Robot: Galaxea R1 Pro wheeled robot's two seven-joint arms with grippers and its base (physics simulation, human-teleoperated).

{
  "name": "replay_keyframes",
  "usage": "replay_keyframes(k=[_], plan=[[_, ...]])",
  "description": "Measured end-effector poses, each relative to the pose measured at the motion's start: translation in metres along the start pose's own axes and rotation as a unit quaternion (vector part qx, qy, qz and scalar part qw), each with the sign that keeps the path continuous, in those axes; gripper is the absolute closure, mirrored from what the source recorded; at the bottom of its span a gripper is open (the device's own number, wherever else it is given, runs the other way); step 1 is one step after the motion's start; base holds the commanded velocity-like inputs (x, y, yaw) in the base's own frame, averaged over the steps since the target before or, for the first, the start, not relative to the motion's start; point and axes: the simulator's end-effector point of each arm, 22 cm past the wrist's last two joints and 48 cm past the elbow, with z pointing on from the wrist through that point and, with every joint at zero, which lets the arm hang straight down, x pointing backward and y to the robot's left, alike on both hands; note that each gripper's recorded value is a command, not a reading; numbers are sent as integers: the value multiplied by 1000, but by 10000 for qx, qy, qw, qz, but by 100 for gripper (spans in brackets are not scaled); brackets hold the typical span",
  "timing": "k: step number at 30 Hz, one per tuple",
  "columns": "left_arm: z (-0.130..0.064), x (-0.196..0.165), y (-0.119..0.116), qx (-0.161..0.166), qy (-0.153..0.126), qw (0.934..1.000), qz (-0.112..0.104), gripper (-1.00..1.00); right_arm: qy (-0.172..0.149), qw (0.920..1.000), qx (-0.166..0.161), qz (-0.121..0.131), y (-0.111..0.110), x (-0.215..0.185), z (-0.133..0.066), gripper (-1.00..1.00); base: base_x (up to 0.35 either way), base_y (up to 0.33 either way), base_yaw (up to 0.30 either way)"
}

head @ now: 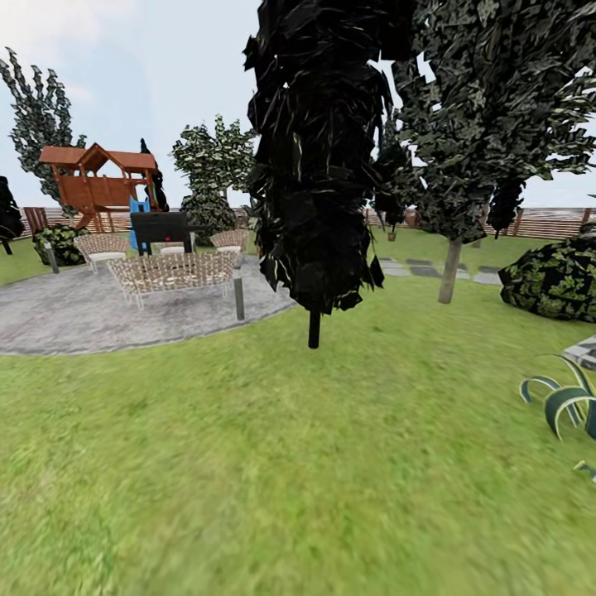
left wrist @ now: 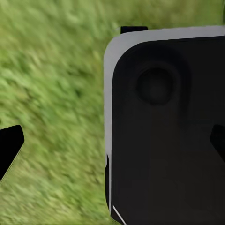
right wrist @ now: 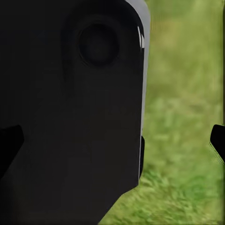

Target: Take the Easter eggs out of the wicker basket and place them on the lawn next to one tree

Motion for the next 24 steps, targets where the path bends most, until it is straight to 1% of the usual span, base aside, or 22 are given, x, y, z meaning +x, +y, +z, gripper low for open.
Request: replay_keyframes(k=[24], plan=[[0, 0, 0, 1, 0, 10000, 0, -100, -7, 10000, -7, -2, 1, 0, 0, -100, 344, 0, 0]])
